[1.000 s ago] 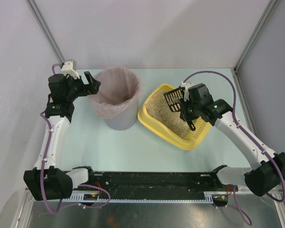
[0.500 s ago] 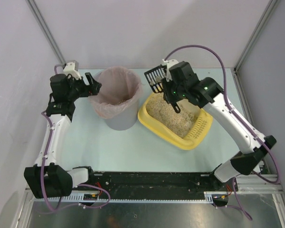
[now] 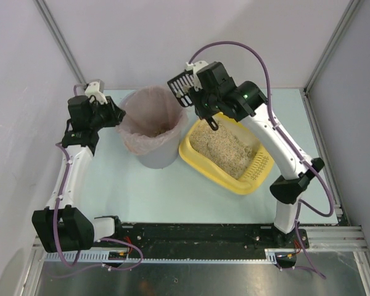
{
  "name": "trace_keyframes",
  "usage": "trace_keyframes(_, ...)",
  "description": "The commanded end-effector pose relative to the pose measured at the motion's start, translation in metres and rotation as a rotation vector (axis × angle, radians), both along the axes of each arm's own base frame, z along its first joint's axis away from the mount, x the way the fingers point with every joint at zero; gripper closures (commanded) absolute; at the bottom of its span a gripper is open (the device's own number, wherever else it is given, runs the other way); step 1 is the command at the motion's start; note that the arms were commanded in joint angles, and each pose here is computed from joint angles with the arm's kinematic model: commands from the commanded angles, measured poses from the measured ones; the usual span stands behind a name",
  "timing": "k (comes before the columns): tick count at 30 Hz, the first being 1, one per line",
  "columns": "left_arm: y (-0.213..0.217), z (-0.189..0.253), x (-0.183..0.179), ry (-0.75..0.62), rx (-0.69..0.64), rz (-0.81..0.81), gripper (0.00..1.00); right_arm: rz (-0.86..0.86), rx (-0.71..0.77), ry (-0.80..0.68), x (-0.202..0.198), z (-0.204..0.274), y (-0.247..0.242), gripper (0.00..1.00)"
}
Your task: Clean the litter box
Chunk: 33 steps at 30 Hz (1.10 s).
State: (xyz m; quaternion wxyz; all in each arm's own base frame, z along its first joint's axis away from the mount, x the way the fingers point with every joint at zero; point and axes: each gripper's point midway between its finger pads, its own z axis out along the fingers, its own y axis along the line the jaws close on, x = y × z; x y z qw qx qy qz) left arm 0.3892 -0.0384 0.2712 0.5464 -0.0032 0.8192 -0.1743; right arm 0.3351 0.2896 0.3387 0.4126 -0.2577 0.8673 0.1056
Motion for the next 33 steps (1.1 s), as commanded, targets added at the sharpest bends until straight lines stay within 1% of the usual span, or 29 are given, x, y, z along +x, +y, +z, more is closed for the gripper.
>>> trace_keyframes(1,-0.021,0.009,-0.004,-0.009,-0.027,-0.086,0.71,0.08,-0.051,-0.061,0.01,0.01,0.02,1.0)
trace_keyframes(4,-0.024,0.011,-0.005,-0.014,-0.025,-0.091,0.77,0.112,-0.072,-0.121,0.021,0.013,0.035,1.0)
trace_keyframes(8,-0.023,0.013,-0.006,-0.019,-0.02,-0.09,0.83,0.167,-0.145,-0.231,0.034,0.016,0.046,1.0)
trace_keyframes(12,-0.025,0.013,-0.006,-0.017,-0.023,-0.095,0.9,0.217,-0.212,-0.315,0.042,0.019,0.057,1.0)
trace_keyframes(14,-0.025,0.014,-0.006,-0.021,-0.024,-0.096,0.91,0.225,-0.263,-0.342,0.044,0.016,0.06,1.0)
trace_keyframes(18,-0.027,0.015,-0.007,-0.021,-0.024,-0.099,0.93,0.245,-0.414,-0.413,0.052,0.01,0.062,1.0)
trace_keyframes(19,-0.027,0.016,-0.007,-0.026,-0.023,-0.099,0.94,0.243,-0.476,-0.439,0.054,0.011,0.057,1.0)
trace_keyframes(21,-0.028,0.015,-0.007,-0.022,-0.026,-0.105,0.95,0.239,-0.527,-0.469,0.056,0.013,0.058,1.0)
trace_keyframes(23,-0.029,0.016,-0.008,-0.024,-0.027,-0.106,0.96,0.275,-0.599,-0.497,0.058,0.01,0.059,1.0)
trace_keyframes(24,-0.029,0.016,-0.008,-0.024,-0.024,-0.105,0.97,0.274,-0.604,-0.539,0.057,0.018,0.063,1.0)
trace_keyframes(28,-0.028,0.017,-0.008,-0.029,-0.022,-0.103,0.98,0.325,-0.736,-0.673,0.055,0.031,0.071,1.0)
trace_keyframes(31,-0.028,0.016,-0.008,-0.026,-0.024,-0.104,0.98,0.323,-0.776,-0.745,0.053,0.039,0.076,1.0)
trace_keyframes(32,-0.028,0.016,-0.008,-0.024,-0.025,-0.106,0.98,0.341,-0.81,-0.772,0.053,0.042,0.077,1.0)
trace_keyframes(33,-0.029,0.016,-0.008,-0.026,-0.026,-0.108,0.98,0.32,-0.812,-0.807,0.056,0.049,0.078,1.0)
